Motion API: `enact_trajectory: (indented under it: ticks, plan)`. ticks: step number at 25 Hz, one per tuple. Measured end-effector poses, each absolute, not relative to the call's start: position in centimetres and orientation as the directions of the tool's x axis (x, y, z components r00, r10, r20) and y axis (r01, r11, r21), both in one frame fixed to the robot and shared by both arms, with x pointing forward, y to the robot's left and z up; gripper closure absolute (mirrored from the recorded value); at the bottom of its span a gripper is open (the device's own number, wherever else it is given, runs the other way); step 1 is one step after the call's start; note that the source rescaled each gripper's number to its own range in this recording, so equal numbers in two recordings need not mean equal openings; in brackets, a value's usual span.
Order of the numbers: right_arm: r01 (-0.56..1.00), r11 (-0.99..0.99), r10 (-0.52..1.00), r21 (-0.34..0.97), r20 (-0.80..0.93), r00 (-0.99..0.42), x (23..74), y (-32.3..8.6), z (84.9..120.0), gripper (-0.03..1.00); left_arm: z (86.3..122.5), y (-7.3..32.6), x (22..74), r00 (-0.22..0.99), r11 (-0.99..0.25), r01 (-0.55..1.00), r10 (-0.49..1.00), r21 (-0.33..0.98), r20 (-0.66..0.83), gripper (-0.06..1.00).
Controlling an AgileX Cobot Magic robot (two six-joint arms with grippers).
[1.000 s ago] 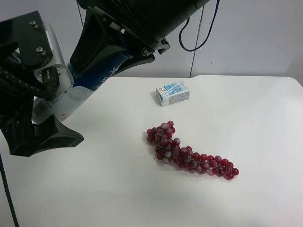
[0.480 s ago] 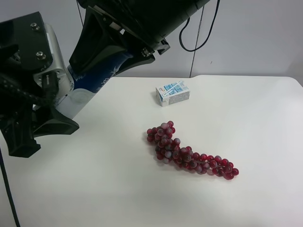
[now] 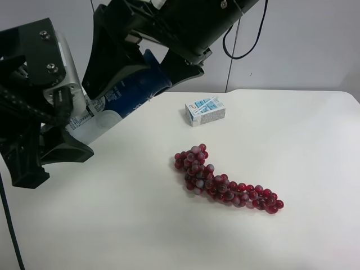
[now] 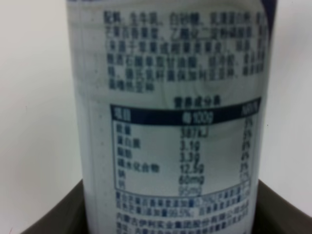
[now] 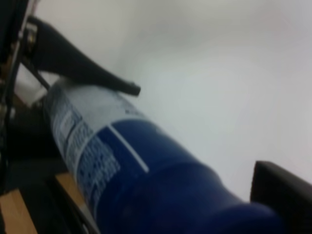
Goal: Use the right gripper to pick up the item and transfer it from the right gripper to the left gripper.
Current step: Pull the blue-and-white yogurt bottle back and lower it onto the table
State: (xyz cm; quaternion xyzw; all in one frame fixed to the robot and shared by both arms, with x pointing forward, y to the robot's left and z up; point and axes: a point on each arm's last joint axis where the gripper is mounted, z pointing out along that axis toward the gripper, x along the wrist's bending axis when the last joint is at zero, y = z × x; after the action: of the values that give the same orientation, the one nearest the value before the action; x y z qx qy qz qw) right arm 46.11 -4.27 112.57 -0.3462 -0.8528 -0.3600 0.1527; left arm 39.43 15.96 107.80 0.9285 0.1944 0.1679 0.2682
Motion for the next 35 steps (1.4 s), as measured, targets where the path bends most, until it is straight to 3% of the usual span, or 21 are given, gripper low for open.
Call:
enact_trajectory:
  ticks: [10,27,35]
  plan:
    - [0.693,0.595,0.464,0.407,0.531,-0.709,44.5,-5.3,112.8,-0.03,107.8,15.9,39.4,0.868,-0.779,0.273,0.452,0.564,0.206,0.93]
    - [0.587,0.433,0.572,0.684,0.295,-0.766,36.4,-14.8,122.4,-0.03,107.8,15.9,39.4,0.867,-0.778,0.273,0.453,0.566,0.206,0.93]
    - [0.570,0.479,0.637,0.667,0.182,-0.749,31.3,-20.6,117.4,-0.03,107.8,15.9,39.5,0.866,-0.776,0.271,0.454,0.569,0.207,0.93]
